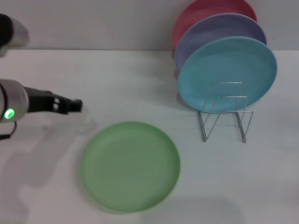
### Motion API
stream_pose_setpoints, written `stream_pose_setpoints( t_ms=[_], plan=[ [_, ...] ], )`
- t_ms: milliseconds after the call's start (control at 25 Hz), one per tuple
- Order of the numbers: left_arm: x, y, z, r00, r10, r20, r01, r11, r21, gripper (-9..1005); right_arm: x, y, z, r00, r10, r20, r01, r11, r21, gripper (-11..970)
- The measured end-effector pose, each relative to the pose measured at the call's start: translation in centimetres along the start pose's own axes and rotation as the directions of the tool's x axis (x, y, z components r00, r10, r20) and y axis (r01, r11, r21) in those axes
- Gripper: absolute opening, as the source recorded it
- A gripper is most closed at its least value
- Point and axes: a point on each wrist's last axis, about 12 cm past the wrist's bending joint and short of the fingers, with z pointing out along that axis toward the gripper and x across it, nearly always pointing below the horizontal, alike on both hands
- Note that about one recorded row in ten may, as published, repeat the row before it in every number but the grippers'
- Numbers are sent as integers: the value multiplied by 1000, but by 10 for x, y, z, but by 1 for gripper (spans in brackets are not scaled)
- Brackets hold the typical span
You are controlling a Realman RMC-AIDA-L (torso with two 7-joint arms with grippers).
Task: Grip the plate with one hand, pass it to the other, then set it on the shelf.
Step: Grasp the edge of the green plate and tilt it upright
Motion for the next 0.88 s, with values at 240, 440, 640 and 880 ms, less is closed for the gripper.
stream_pose_setpoints(
  t_ms=[240, 440, 640, 880],
  plan=[
    [12, -15, 1, 995, 19, -98, -13, 998, 58, 785, 0, 0, 0, 1000, -1, -4, 1, 1000, -2, 830],
    [22, -18, 8, 988, 7, -156, 5, 997, 75, 784, 1, 0, -1, 1000, -6, -8, 6, 1000, -3, 830],
    [30, -17, 16, 978, -7, -207, 24, 997, 80, 783, 1, 0, 0, 1000, -8, -8, 8, 1000, -5, 830],
    [36, -20, 20, 971, -12, -237, 38, 994, 102, 782, 2, 0, 0, 1000, -9, -20, 9, 1000, -1, 829]
  ],
)
